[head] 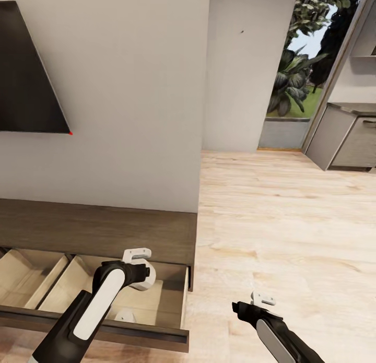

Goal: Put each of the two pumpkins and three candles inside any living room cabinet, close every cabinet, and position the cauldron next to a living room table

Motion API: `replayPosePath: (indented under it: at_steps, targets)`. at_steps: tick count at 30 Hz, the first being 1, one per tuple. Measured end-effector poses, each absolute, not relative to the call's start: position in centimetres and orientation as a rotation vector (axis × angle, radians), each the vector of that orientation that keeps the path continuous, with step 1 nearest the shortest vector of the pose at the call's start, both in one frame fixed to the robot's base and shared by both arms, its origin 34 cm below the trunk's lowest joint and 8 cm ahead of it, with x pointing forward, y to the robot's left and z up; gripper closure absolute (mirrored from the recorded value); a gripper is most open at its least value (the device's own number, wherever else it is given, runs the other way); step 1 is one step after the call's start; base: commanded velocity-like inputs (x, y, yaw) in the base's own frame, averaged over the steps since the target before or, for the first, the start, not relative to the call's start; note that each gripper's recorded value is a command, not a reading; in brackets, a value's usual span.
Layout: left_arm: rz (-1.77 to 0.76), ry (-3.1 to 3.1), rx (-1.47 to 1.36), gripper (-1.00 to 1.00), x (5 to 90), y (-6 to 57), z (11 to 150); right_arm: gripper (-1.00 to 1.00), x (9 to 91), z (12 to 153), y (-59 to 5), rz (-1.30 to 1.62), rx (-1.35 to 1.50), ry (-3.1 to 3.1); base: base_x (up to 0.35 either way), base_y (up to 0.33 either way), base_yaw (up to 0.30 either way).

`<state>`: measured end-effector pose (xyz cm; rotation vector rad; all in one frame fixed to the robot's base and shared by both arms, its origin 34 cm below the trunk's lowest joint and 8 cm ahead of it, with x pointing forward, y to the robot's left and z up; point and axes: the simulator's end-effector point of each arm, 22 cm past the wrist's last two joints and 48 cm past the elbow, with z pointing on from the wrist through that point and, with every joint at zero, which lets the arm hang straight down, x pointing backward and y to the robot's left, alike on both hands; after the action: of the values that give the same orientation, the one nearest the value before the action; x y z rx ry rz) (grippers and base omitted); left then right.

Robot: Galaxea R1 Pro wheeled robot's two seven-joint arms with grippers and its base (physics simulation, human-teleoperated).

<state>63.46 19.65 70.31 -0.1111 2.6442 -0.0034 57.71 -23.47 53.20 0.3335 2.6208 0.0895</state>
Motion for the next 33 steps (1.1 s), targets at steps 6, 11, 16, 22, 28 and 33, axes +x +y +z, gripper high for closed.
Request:
replayPosePath:
  at_steps: [6, 11, 16, 22, 28, 33]
  targets:
    - [-0.004, 2.645, -0.110, 1.00, 63.4, 19.6, 69.7, -1.00, 57.7, 52.7, -23.5, 0.089, 0.334, 2.621, 0.000, 0.000, 0.000]
    - [-0.007, 2.647, -0.111, 1.00, 63.3, 19.5, 68.7, -1.00, 57.7, 51.8, -23.6, 0.094, 0.348, 2.611, 0.000, 0.000, 0.000]
    - [-0.021, 2.669, -0.114, 1.00, 62.8, 18.3, 67.1, -1.00, 57.9, 51.0, -23.6, 0.095, 0.359, 2.596, 0.000, 0.000, 0.000]
    - [-0.018, 2.677, -0.112, 1.00, 62.5, 18.1, 65.7, -1.00, 57.8, 50.0, -23.6, 0.094, 0.358, 2.594, 0.000, 0.000, 0.000]
    - [-0.015, 2.676, -0.110, 1.00, 62.4, 18.1, 64.6, -1.00, 57.7, 48.8, -23.6, 0.095, 0.359, 2.595, 0.000, 0.000, -0.065]
    - [-0.018, 2.674, -0.112, 1.00, 62.3, 18.1, 63.7, -1.00, 57.6, 47.9, -23.6, 0.096, 0.359, 2.593, 0.000, 0.000, -0.105]
